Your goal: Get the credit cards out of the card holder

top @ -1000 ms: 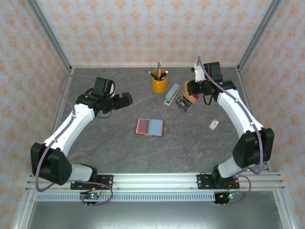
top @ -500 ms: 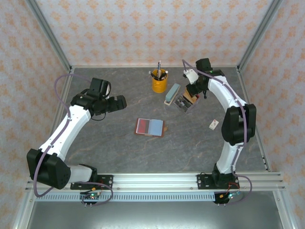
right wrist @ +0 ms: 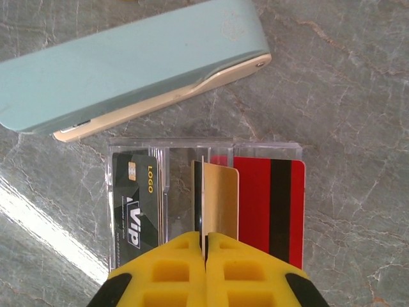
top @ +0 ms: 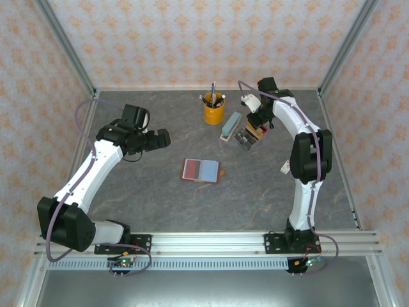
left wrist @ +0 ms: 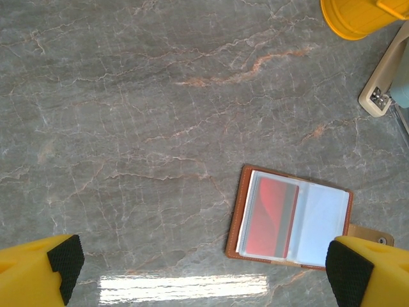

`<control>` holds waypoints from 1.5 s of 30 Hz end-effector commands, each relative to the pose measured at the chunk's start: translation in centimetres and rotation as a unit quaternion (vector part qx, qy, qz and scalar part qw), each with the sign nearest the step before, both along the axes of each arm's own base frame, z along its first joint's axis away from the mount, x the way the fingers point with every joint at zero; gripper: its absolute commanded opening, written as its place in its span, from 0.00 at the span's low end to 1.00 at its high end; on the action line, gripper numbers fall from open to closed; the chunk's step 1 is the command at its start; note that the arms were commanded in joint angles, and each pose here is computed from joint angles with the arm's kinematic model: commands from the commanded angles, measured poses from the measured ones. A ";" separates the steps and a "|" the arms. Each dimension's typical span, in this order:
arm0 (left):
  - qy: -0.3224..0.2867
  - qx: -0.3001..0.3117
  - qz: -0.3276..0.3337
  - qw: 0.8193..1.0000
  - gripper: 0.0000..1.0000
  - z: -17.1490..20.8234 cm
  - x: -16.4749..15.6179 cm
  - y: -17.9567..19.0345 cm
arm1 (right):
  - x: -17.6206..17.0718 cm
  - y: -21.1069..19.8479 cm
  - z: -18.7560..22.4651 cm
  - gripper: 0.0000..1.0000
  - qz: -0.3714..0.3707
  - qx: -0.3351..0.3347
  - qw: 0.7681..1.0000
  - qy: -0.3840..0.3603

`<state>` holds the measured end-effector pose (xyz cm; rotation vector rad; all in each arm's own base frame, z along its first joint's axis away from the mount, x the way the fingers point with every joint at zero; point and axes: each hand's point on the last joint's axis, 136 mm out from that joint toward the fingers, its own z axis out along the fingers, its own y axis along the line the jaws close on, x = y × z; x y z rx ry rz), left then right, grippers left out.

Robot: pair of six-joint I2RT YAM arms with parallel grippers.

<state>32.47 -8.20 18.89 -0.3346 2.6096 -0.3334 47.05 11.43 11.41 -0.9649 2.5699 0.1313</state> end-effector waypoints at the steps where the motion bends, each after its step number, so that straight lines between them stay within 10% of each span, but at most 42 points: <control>1: 0.003 0.000 -0.007 1.000 1.00 0.1 0.0 0.0 | -0.2 -1.3 -0.3 0.04 0.003 -0.033 0.999 0.013; 18: 0.008 -0.009 -0.004 1.000 1.00 -0.2 -0.1 -0.2 | -0.1 -0.9 6.7 0.35 -0.118 0.045 0.991 -0.041; 34: 0.022 -0.009 0.064 0.998 1.00 -2.2 -0.6 1.7 | -10.6 8.9 7.4 0.59 -0.333 0.256 0.908 0.002; 45: 0.031 -0.019 0.108 0.993 1.00 -3.9 -0.8 3.2 | -14.5 19.6 0.0 0.67 -0.284 0.128 0.950 0.011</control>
